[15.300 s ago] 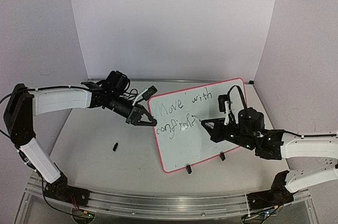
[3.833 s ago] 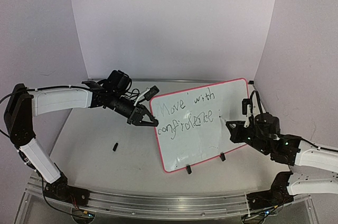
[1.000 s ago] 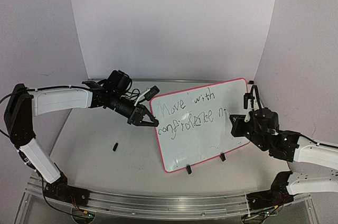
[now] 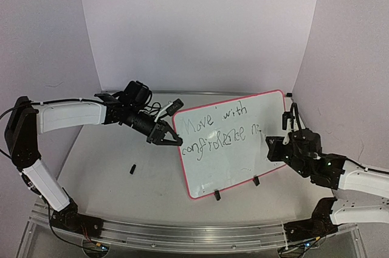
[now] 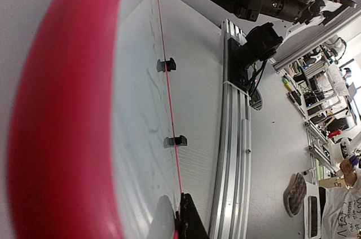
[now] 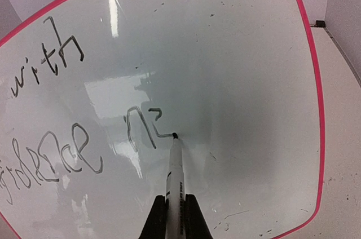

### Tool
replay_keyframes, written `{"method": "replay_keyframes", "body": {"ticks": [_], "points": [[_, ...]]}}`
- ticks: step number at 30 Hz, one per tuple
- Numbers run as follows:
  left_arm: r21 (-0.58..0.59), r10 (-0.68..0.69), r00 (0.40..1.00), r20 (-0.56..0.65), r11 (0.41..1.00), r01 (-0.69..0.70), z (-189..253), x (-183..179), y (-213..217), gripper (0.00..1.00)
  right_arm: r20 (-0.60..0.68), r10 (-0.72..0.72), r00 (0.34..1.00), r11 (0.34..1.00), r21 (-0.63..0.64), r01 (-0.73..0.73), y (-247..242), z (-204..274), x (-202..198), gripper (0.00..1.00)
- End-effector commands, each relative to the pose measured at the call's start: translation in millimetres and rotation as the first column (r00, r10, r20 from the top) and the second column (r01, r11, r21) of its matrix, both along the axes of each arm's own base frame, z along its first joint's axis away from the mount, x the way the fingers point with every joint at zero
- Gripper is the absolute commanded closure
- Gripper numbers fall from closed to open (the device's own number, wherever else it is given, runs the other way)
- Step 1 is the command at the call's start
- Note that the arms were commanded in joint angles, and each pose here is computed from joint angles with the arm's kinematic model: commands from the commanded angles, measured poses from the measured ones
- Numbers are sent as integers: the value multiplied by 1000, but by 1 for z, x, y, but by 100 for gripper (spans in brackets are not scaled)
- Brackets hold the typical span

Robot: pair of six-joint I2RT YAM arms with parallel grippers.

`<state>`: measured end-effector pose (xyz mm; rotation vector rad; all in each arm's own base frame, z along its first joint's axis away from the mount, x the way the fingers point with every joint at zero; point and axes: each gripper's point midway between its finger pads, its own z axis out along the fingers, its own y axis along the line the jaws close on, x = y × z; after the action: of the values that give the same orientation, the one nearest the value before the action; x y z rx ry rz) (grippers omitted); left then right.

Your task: Write a sentence on the whiteboard

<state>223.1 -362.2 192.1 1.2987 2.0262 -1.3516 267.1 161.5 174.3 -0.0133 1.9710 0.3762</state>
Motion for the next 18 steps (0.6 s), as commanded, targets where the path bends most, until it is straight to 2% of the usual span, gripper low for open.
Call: {"method": "replay_keyframes", "body": {"ticks": [1, 18], "points": [[44, -75, 997, 8, 996, 74, -15, -18, -3, 100, 31, -49, 998, 998, -37, 50, -5, 16, 10, 100], [42, -75, 997, 8, 996, 75, -14, -18, -3, 100, 49, 24, 999, 999, -48, -22, 10, 23, 14, 100]]}}
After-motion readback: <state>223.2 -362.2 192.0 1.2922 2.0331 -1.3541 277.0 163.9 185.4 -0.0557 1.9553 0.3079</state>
